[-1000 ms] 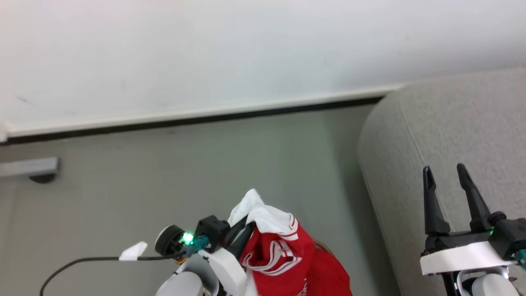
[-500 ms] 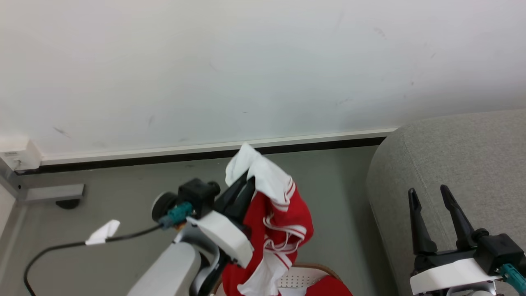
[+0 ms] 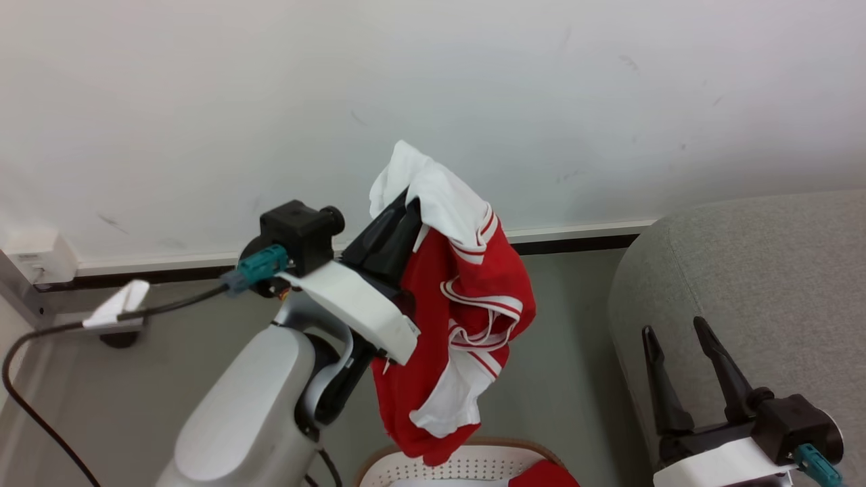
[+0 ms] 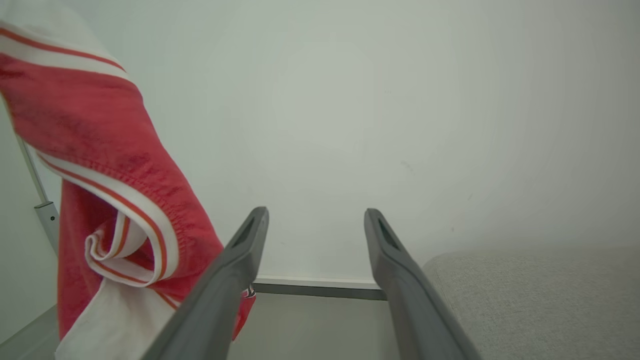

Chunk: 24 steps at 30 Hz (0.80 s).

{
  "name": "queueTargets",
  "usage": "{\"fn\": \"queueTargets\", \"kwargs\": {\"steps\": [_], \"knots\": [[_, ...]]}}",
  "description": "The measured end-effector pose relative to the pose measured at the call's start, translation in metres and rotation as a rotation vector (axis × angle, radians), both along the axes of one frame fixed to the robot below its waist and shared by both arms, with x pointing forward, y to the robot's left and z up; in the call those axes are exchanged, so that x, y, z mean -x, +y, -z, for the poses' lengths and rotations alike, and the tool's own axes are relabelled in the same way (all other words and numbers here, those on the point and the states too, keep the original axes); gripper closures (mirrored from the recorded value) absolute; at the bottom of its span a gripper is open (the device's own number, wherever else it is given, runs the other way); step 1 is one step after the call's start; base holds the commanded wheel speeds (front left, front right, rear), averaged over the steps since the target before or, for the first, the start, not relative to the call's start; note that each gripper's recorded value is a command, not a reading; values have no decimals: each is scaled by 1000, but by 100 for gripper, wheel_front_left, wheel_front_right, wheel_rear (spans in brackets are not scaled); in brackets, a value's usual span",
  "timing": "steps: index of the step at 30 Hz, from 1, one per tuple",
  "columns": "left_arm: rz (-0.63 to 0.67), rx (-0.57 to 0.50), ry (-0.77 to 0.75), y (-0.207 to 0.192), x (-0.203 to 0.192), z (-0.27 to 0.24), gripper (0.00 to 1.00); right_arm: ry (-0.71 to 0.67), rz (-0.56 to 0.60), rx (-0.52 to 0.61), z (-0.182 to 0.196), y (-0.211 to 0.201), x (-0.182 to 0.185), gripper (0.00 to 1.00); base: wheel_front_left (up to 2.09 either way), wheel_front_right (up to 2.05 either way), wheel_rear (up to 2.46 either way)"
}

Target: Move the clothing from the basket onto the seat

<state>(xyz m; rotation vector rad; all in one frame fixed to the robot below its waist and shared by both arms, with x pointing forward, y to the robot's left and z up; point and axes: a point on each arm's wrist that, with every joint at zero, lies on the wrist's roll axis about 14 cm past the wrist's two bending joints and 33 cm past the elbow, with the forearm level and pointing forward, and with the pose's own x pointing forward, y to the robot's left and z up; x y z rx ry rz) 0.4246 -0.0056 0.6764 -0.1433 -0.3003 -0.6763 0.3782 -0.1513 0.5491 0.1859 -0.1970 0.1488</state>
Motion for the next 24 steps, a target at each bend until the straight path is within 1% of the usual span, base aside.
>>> {"fn": "queueTargets", "kwargs": {"steps": [12,18,24], "knots": [[-2,5,6,1,-3,0,100,-5,-69,2,-1,23,4,0,0,0,0],[-3,-5,18,0,-4,5,100,15,-185,16,6,62,11,0,0,0,0],[4,-3,18,-2,0,6,100,27,-265,51,10,87,7,0,0,0,0]]}}
